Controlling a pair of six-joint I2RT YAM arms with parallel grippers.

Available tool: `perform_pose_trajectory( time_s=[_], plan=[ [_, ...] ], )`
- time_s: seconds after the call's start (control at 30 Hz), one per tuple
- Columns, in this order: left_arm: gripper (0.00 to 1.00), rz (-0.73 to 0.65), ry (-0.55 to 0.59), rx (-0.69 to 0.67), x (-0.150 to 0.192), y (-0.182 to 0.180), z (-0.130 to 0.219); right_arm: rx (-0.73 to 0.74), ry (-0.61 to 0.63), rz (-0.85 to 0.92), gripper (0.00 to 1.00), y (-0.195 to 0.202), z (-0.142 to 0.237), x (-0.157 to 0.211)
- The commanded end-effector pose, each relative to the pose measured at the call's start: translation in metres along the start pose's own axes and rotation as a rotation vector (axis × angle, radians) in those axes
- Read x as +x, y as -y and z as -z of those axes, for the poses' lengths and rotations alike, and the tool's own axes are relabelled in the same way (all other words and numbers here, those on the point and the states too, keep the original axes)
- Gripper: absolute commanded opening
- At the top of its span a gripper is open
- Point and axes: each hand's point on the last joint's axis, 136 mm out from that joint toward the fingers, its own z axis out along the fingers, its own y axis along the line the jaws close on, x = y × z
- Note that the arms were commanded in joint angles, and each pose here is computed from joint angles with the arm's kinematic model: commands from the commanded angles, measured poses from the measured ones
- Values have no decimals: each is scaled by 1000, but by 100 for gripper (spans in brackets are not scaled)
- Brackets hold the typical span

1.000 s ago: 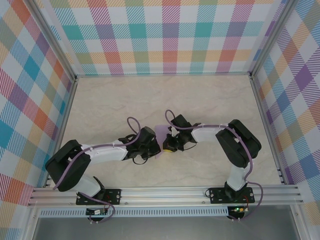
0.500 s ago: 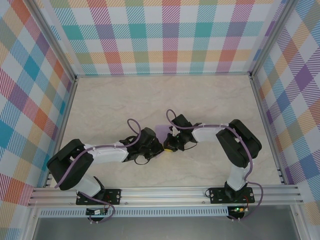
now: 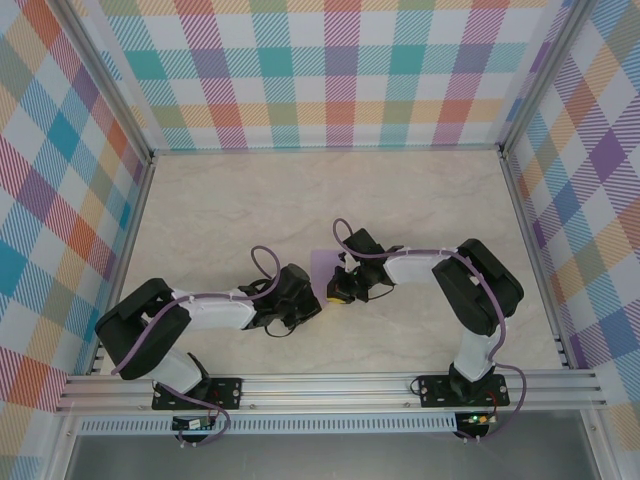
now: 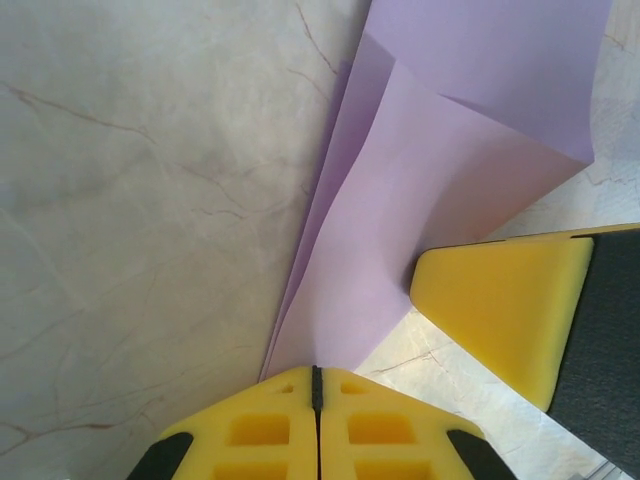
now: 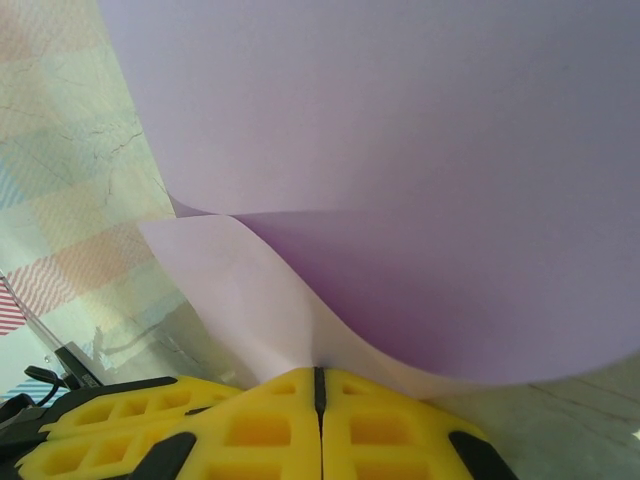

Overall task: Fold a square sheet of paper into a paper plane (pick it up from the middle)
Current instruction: Third fold the triangle at the center of the table.

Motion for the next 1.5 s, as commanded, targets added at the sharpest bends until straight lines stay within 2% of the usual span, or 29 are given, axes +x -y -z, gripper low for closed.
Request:
perform_pose_trajectory(
  time_s=[0.0,0.23,0.43,0.6,0.87,1.07,1.27,1.47],
  plan=[
    [5,-13,10,-52,2,-12,2,89,0,-43,6,25,-4,5],
    [6,-7,-2,-97,7,-26,4,66,-4,-17,6,18,-4,4],
    [4,0,-33,-148,12,-38,0,-43,52,158,5,-17,11,-2],
    [3,-4,-40,-192,12,-42,0,-61,44,210,5,-23,9,1],
    [2,-4,-40,-242,12,-48,3,0,9,204,4,-8,-7,5],
    [0,7,-55,-309,16,-63,6,76,33,216,4,6,-9,-2],
    [0,16,-96,-429,26,-93,12,118,88,191,4,24,3,-20],
    [0,25,-115,-455,31,-105,12,145,156,119,4,50,27,-44]
  ],
)
